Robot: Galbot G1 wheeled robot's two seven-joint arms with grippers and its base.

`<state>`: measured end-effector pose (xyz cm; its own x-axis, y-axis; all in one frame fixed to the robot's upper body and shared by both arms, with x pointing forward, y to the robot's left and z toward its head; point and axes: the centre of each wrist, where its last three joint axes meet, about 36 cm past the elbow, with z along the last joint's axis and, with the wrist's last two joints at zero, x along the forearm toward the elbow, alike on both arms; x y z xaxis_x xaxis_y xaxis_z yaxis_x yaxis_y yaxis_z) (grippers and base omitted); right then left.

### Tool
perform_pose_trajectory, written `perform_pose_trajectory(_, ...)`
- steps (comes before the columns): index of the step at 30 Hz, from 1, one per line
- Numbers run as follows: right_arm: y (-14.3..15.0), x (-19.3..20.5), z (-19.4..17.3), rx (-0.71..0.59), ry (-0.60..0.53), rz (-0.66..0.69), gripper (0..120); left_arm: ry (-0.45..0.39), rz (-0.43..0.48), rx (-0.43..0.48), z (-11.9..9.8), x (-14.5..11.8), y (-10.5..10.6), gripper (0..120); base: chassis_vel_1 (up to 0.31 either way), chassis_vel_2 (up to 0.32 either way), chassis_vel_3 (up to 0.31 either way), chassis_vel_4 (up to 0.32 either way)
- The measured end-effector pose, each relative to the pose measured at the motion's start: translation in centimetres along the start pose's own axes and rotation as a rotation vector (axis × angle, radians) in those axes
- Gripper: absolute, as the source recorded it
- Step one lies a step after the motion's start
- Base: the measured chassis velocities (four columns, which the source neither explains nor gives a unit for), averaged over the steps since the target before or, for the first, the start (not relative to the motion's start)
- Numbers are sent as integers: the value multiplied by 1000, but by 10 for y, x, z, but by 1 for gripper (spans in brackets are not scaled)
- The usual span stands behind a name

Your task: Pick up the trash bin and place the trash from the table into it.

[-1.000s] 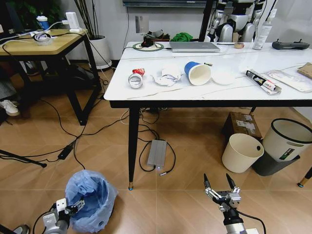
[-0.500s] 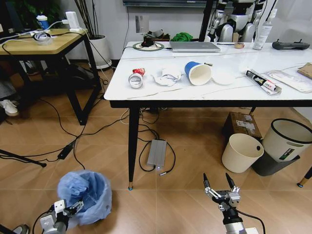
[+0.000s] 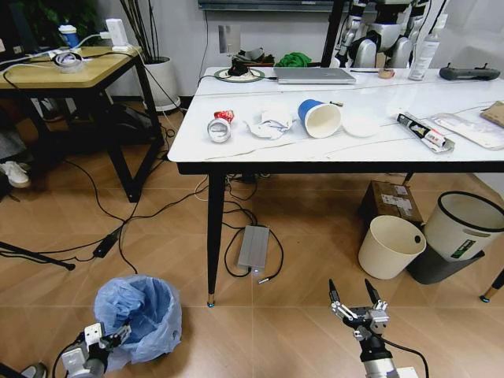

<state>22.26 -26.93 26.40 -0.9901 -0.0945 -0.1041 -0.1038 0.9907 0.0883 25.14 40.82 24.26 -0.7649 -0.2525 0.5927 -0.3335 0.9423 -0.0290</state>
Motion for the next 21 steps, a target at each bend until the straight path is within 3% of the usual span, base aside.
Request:
perform_pose_trajectory(7,0,1,0,-1,1,2,100,3,-4,3,-1,-2,-1,55,0,0,0,0)
perform_pose_trajectory(12,-1,1,0,0,1,4,100,3,-1,6,-3,-4,-2,32,0,0,0,0)
perform_pose_trajectory(15,-1,1,0,0,1,4,100,4,-1,7,-3,-4,-2,29,0,0,0,0)
perform_pose_trajectory(19,-1,1,0,0,0,6,100,5,0,12,-3,-4,-2,7,0,0,0,0)
perform_pose_trajectory(21,-1,1,0,0,0,6,100,5,0,12,-3,-4,-2,7,0,0,0,0)
